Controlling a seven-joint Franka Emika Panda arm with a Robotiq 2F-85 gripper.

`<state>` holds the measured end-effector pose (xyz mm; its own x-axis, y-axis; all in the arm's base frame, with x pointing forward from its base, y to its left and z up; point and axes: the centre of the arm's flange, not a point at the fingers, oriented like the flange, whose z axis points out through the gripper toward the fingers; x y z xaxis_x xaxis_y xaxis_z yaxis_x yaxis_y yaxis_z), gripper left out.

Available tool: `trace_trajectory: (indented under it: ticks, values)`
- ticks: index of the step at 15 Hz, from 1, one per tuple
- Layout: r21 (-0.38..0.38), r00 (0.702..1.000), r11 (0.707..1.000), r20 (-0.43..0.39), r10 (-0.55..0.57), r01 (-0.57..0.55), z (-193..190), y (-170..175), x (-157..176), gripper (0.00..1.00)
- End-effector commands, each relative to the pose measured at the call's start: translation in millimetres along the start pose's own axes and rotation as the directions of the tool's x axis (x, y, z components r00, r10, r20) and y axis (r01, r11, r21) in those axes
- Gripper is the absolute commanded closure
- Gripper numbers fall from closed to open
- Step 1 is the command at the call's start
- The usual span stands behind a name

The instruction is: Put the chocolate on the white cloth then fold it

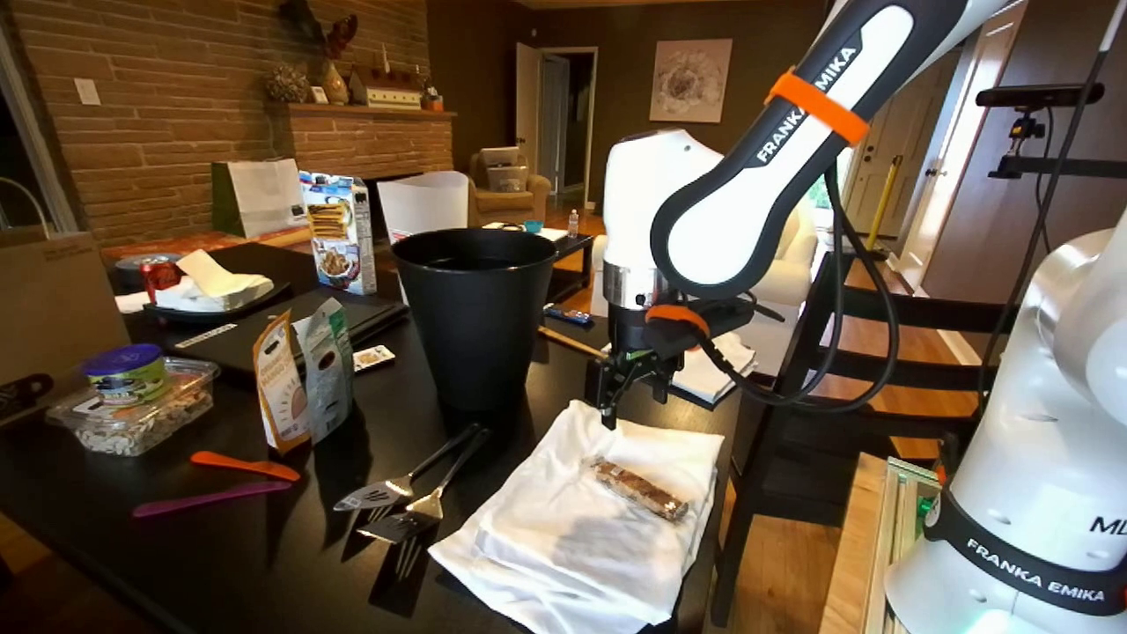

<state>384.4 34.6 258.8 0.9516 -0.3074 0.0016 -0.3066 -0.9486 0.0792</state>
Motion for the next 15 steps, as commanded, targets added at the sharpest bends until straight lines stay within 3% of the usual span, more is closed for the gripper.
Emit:
trace_trajectory:
  ticks: [1,9,15]
  values:
    - [-0.015,0.997,1.000,-0.071,-0.020,0.019,11,21,7,0.00]
    - [-0.028,0.984,1.000,-0.179,-0.015,0.010,38,43,50,0.00]
    - [-0.010,0.972,1.000,-0.236,0.022,-0.025,45,35,84,0.00]
